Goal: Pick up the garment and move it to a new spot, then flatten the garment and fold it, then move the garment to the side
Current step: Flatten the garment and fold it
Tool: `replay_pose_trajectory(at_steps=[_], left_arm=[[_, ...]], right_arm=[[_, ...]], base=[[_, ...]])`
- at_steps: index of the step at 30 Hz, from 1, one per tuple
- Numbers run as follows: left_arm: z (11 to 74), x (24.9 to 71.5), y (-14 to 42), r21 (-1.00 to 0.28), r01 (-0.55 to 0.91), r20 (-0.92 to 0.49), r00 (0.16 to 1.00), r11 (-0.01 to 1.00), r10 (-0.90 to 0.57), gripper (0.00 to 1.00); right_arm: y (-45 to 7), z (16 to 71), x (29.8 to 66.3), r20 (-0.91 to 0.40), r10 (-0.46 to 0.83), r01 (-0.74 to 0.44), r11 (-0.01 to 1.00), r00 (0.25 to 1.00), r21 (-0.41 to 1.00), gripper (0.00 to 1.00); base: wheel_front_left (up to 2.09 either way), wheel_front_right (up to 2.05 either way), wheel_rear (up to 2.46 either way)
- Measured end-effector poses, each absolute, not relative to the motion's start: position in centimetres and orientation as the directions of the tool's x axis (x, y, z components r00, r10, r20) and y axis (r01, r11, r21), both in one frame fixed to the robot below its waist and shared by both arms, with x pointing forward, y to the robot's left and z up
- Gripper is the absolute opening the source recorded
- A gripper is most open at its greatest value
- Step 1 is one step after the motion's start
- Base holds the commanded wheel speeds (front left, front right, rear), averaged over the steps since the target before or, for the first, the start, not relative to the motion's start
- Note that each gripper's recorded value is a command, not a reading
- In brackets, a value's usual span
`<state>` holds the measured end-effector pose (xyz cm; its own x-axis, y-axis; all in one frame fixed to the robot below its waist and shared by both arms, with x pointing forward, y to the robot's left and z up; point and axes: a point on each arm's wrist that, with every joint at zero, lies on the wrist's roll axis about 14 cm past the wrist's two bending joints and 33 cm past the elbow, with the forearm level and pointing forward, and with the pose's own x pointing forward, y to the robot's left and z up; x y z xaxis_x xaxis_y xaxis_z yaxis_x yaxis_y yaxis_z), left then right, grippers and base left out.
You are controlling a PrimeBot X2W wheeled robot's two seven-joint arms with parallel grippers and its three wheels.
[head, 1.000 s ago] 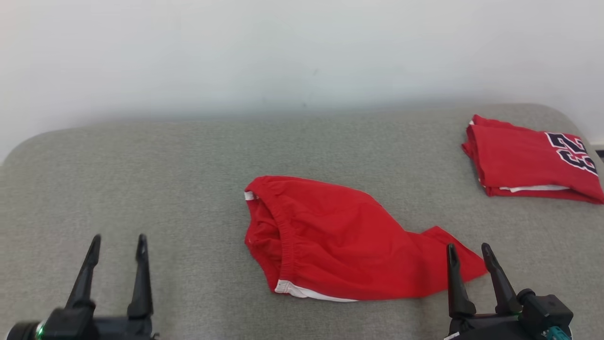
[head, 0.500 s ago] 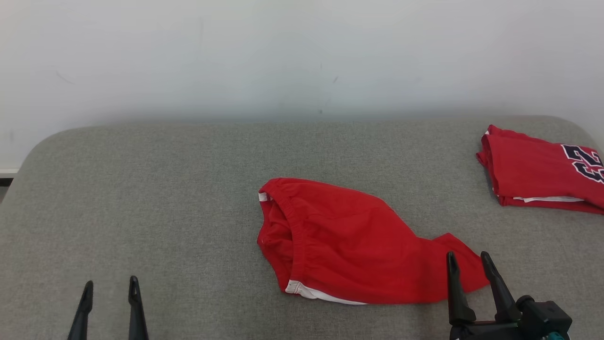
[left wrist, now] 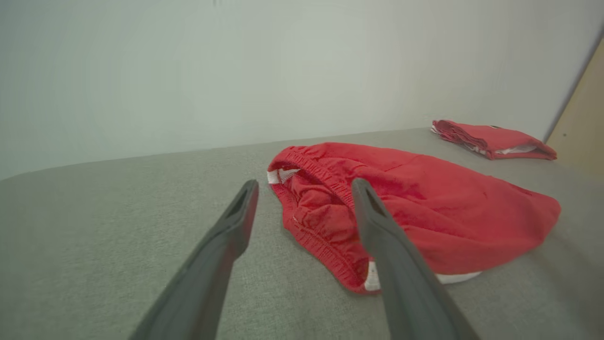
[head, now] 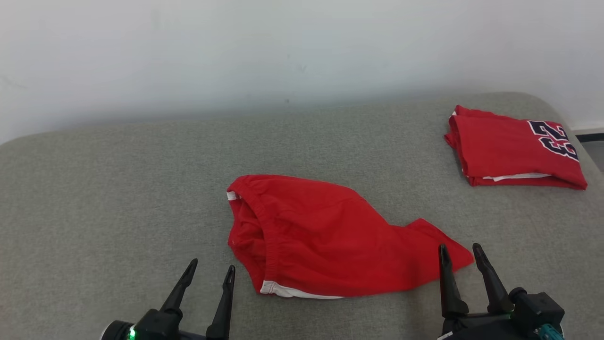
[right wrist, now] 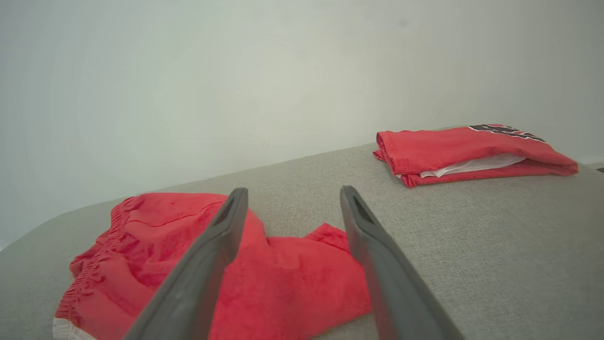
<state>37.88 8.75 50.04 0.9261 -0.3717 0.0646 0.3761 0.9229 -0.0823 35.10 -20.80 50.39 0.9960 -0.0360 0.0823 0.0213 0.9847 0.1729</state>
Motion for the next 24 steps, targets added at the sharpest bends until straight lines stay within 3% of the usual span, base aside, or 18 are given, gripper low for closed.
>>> replay_pose_trajectory(at_steps=[16,17,18,19,24], left_arm=[[42.5,38.8,2.7,-0.154,0.558,-0.166,0.799,0.816,-0.578,1.00],[42.2,38.7,2.4,-0.164,0.561,-0.174,0.793,0.812,-0.583,0.74],[41.7,38.6,2.2,-0.170,0.566,-0.188,0.785,0.806,-0.591,0.19],[41.4,38.4,1.9,-0.174,0.574,-0.198,0.775,0.800,-0.600,0.00],[41.6,38.5,1.6,-0.187,0.575,-0.197,0.773,0.797,-0.603,0.00]], right_arm=[[-24.6,49.0,33.8,0.032,-0.162,0.155,0.975,0.986,0.159,1.00],[-24.8,49.0,33.7,0.030,-0.167,0.160,0.974,0.986,0.158,1.00],[-24.9,48.9,33.7,0.027,-0.171,0.165,0.974,0.985,0.158,1.00],[-25.0,48.9,33.6,0.026,-0.174,0.168,0.973,0.984,0.157,1.00],[-25.0,49.1,33.6,0.033,-0.175,0.168,0.973,0.984,0.157,1.00]], base=[[0.00,0.00,0.00],[0.00,0.00,0.00],[0.00,0.00,0.00],[0.00,0.00,0.00],[0.00,0.00,0.00]])
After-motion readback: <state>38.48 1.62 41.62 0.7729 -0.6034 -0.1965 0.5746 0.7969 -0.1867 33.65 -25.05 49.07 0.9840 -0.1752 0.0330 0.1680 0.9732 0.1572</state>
